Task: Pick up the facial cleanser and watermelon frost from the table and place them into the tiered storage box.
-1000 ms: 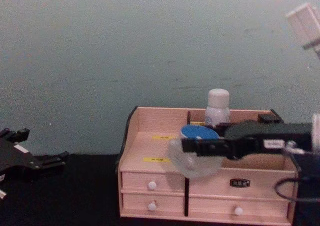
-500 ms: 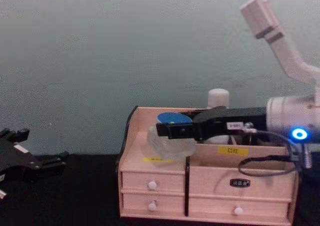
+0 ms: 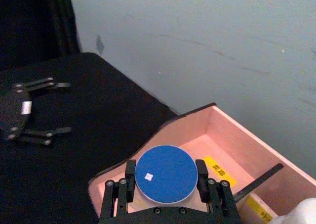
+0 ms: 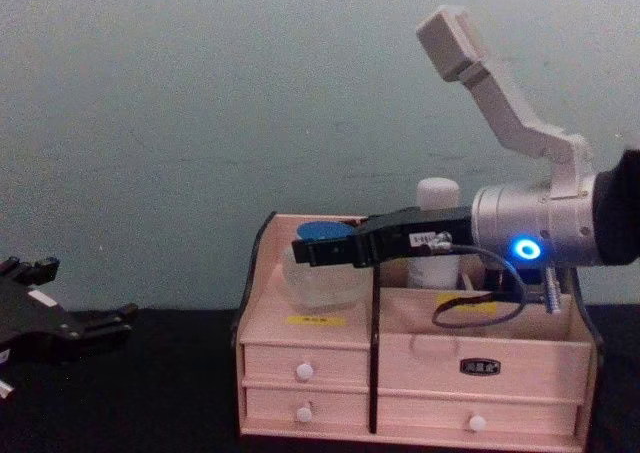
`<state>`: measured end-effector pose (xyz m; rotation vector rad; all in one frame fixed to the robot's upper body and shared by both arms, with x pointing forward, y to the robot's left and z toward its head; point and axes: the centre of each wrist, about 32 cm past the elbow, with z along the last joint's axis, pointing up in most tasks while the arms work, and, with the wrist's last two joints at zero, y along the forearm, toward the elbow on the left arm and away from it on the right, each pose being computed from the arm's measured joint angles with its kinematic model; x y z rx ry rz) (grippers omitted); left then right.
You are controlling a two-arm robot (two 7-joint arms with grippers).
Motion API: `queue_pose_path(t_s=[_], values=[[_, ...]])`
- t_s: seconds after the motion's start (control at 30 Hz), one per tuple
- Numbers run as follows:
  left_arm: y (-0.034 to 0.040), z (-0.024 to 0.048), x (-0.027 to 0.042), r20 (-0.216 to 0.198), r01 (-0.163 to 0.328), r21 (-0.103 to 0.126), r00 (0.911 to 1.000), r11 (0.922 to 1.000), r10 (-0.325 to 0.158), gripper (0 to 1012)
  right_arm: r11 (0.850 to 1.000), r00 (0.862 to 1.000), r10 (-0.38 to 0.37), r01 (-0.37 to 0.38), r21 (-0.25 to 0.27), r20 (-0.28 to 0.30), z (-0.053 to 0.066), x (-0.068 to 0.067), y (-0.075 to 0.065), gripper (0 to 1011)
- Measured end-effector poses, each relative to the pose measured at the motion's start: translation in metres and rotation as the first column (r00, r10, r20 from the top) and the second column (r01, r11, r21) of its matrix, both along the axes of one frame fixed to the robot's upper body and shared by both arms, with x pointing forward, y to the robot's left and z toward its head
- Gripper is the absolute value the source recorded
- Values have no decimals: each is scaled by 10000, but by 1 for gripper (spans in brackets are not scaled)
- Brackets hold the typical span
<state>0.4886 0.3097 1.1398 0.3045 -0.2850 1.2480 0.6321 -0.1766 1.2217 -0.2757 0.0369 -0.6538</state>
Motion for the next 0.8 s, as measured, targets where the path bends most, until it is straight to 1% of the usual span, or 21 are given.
queue_pose_path(t_s=[0.17,0.33,0.8], values=[[0,0,0,0,0,0,10000,10000,0,1001,9997,9996,-244,244,-5,-145,-12,87,41,712],[0,0,0,0,0,0,10000,10000,0,1001,9993,9991,-363,363,4,-236,-21,133,65,712],[0,0,0,0,0,-1,10000,10000,0,1001,9984,9970,-564,564,-19,-536,-48,181,106,712]])
